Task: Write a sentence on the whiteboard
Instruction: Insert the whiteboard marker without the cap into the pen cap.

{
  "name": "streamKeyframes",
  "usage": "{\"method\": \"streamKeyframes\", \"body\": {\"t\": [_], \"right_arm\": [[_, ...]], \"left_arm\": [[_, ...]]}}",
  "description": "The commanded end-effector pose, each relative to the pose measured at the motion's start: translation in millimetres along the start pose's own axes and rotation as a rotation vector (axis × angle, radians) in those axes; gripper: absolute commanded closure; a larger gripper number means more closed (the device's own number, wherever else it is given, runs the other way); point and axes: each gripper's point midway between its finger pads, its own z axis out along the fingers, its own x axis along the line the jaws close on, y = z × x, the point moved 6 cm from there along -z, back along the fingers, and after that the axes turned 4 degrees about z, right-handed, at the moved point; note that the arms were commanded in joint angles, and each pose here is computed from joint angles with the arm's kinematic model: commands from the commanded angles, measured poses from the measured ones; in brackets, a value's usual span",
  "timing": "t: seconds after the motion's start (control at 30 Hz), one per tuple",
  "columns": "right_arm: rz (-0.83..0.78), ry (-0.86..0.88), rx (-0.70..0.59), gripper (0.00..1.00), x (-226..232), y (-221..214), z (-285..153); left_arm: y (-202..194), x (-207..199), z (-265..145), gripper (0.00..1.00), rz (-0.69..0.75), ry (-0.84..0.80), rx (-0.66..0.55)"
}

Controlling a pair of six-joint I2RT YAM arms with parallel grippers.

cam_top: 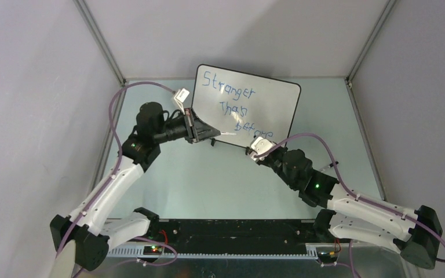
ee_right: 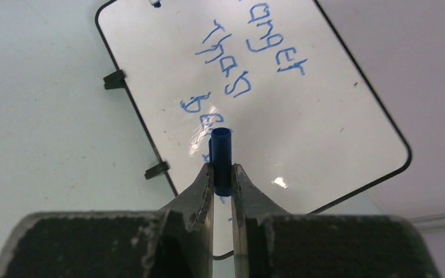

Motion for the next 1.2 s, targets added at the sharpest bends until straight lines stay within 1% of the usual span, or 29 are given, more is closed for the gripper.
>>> {"method": "streamKeyframes", "body": {"t": [0.0,0.03,0.13,0.2,0.23,0.43,0.53,0.87,1.17], "right_arm": [[-0.083,-0.021,-0.187,1.0,-9,37,4],[-0.113,-0.005,-0.203,1.0,-5,40,4],[-0.133,0.028,-0.25,1.0,3,49,5],[-0.15,0.046,-0.232,1.0,8,49,8],[-0.164,0.06,-0.203,1.0,12,45,11],[-0.179,0.083,-0.168,1.0,19,47,18],[-0.19,0.083,-0.155,1.0,20,45,22],[-0.202,0.09,-0.16,1.0,26,48,29],[-0.208,0.106,-0.164,1.0,30,49,29]], "left_arm": [[8,-15,-17,1.0,-0.054,0.092,0.023],[8,-15,-17,1.0,-0.071,0.103,0.026],[4,-16,-15,1.0,-0.123,0.083,0.063],[1,-15,-14,1.0,-0.134,0.071,0.084],[-1,-14,-14,1.0,-0.135,0.067,0.091],[-3,-13,-16,1.0,-0.114,0.072,0.079],[-4,-13,-17,1.0,-0.105,0.076,0.097],[-3,-14,-19,1.0,-0.06,0.081,0.123],[-3,-12,-18,1.0,-0.061,0.092,0.119]]}}
